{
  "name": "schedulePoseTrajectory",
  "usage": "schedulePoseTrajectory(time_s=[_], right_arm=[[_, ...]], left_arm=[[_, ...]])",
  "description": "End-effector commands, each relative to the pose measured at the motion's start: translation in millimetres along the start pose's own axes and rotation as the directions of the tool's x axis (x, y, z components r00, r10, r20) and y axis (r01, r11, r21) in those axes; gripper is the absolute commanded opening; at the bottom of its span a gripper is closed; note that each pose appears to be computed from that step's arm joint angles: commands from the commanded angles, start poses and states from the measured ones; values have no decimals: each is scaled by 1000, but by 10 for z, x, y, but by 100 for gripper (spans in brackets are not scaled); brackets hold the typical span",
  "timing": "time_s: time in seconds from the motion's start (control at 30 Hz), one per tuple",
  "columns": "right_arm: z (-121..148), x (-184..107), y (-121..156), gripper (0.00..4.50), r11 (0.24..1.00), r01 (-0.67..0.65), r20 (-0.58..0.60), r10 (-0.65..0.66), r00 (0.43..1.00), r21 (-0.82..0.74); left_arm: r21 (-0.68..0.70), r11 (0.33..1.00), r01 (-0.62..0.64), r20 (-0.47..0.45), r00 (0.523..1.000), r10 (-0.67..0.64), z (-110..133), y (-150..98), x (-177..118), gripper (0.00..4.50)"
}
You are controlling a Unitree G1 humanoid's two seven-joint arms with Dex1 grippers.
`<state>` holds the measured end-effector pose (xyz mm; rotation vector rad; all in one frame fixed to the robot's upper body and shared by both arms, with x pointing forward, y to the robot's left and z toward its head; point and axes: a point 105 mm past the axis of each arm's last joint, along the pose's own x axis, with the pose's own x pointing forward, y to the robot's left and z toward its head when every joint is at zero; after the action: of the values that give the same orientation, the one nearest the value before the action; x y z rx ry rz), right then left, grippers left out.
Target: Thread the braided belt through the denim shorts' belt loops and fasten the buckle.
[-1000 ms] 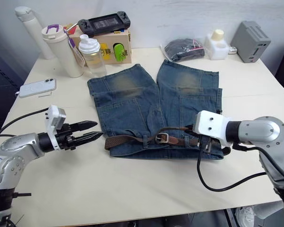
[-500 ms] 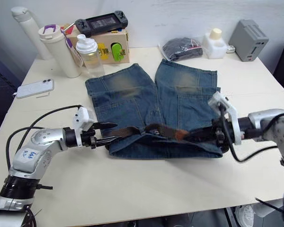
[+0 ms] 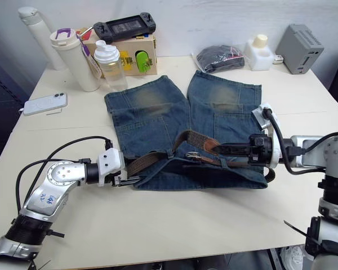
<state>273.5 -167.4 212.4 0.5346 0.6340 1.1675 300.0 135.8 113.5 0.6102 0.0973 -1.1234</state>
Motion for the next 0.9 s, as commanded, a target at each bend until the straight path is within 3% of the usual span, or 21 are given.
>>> schedulePoseTrajectory(time_s=[0.03,0.13,0.3,0.47,0.63,0.73,0.9], right_arm=[[25,-158,282,0,992,-111,41,113,993,-55],[57,-349,446,0,978,-197,90,202,975,-60],[68,-508,452,0,976,-215,140,216,966,-23],[-104,-354,239,0,984,-158,85,151,985,81],[-220,-99,-125,0,987,20,8,-22,1000,157],[-134,27,-284,0,983,128,24,-132,991,128],[-12,123,-206,0,988,116,34,-120,992,100]], left_arm=[[10,1000,26,-46,999,-25,-117,-53,-21,318],[15,999,28,-51,998,-28,-149,-55,-36,318],[33,999,33,-60,998,-31,-188,-67,-50,318],[48,998,33,-37,999,-31,-136,-52,-49,318],[60,997,42,-1,999,-42,37,41,-104,318],[71,996,51,27,998,-53,187,98,-134,318],[55,996,67,77,995,-71,383,140,-168,318]])
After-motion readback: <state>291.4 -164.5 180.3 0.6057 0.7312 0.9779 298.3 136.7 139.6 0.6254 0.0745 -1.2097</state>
